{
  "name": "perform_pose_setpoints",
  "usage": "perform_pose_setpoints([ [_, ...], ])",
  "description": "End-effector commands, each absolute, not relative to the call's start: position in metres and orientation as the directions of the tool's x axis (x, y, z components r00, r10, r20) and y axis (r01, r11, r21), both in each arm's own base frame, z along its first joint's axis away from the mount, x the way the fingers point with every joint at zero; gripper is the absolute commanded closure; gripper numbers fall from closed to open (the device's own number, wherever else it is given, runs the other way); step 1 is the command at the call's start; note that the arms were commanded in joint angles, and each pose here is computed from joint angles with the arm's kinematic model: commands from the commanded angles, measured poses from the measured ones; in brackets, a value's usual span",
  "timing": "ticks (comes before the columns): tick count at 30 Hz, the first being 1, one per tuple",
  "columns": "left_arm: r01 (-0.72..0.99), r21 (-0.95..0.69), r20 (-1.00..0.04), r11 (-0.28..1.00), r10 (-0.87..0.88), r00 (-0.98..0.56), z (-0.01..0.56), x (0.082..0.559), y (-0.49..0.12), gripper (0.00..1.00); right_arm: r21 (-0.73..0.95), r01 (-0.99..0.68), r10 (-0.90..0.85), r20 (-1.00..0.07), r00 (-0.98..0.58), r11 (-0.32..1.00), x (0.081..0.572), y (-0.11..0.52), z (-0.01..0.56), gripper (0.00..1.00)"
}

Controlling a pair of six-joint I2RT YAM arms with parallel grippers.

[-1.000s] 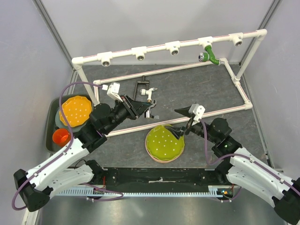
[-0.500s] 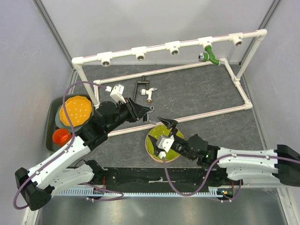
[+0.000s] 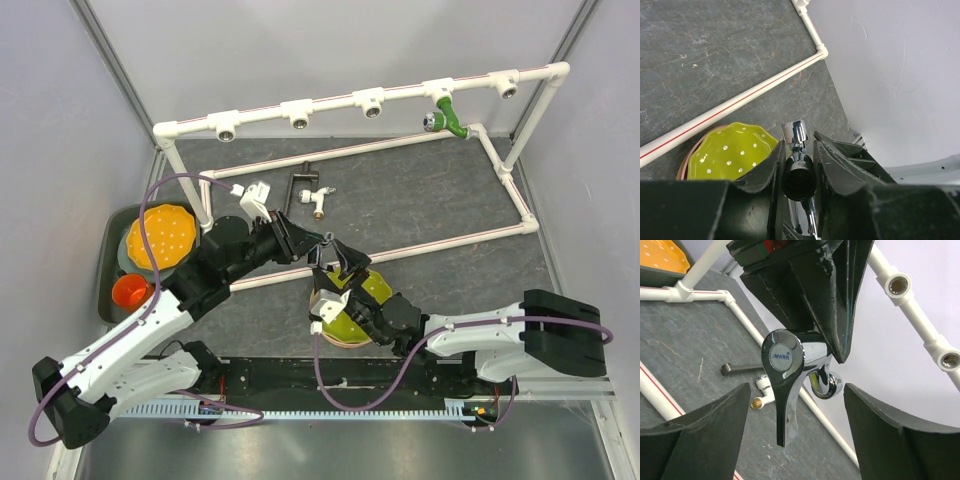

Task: Install the water faucets

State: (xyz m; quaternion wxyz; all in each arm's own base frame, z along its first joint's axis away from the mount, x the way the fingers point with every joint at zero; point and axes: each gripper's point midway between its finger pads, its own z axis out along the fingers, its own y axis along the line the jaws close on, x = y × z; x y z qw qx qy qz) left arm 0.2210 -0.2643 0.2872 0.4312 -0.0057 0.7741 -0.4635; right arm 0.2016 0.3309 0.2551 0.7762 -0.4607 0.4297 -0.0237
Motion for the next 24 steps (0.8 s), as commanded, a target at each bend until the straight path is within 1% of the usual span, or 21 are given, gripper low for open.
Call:
perform_pose_setpoints([
  [1,0.462,-0.723,-0.679,0.514,-0.406,-0.611,0.311,0.216,-0.270,0.98,-0.679,-0.257,-0.392,-0.645,0.655,0.687,0.206,0.325,0.291,0.19],
  [5,0.472,-0.719,-0.678,0.510,-0.369,-0.636,0.309,0.216,-0.262,0.98,-0.670,-0.287,-0.383,-0.666,0.640,0.685,0.204,0.323,0.284,0.18],
  [9,0.458,-0.760,-0.627,0.461,-0.336,-0.703,0.302,0.219,-0.250,0.98,-0.664,-0.345,-0.362,-0.688,0.629,0.663,0.199,0.320,0.279,0.17],
  [11,0.471,-0.778,-0.607,0.417,-0.301,-0.736,0.303,0.216,-0.247,0.98,-0.680,-0.342,-0.379,-0.678,0.630,0.649,0.198,0.317,0.277,0.16],
  [14,0.480,-0.785,-0.594,0.392,-0.254,-0.763,0.302,0.213,-0.250,0.98,-0.702,-0.330,-0.409,-0.663,0.627,0.631,0.199,0.315,0.274,0.15],
  [24,0.503,-0.781,-0.599,0.370,-0.213,-0.772,0.305,0.204,-0.251,0.98,-0.738,-0.276,-0.432,-0.609,0.666,0.616,0.201,0.326,0.277,0.16],
])
